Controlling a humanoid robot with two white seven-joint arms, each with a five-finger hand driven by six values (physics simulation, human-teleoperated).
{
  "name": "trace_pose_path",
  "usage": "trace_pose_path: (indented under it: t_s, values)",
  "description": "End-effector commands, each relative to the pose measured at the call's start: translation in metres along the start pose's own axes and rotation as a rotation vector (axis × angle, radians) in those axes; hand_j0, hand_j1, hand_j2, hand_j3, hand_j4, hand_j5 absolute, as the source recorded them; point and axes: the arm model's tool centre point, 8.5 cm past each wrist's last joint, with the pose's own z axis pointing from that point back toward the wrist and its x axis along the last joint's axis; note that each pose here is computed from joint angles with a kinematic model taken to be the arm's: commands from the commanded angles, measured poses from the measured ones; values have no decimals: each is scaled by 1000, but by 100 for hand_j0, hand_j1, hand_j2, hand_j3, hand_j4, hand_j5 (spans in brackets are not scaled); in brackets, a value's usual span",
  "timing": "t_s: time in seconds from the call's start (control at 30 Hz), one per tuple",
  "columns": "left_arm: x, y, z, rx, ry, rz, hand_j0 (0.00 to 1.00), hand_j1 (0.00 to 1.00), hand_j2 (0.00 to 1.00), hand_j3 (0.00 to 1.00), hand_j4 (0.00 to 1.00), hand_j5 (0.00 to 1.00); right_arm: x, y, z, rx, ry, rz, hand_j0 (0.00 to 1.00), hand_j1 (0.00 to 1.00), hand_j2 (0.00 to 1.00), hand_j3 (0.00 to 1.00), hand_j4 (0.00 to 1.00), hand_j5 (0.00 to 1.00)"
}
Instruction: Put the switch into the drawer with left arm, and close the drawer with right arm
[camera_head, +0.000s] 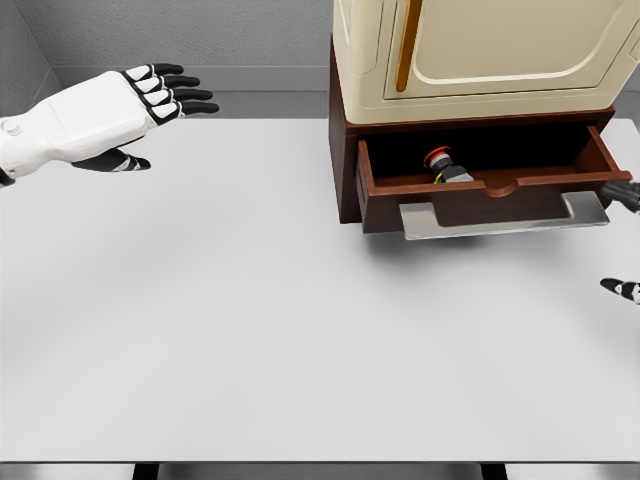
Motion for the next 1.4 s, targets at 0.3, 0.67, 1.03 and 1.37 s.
trace_pose_path:
  t_s: [0.3,0.67,1.03,1.37]
  values:
    - [0,1,0,5,-2,3,100,100,100,100,100,100,3,-3,-10,-12,-26,4,72,72,72,72,72,72]
    - [0,1,0,6,-1,4,100,100,100,100,100,100,-1,-26,-4,-59,-9,40,66,66,66,66,66,66]
    - [0,1,0,4,-1,3,100,100,100,100,100,100,-1,-10,-2,13,-4,19,64,64,64,64,64,64]
    - [0,1,0,4,-1,3,100,100,100,100,100,100,-2,-22,-3,-16,-5,37,56,56,56,56,56,56]
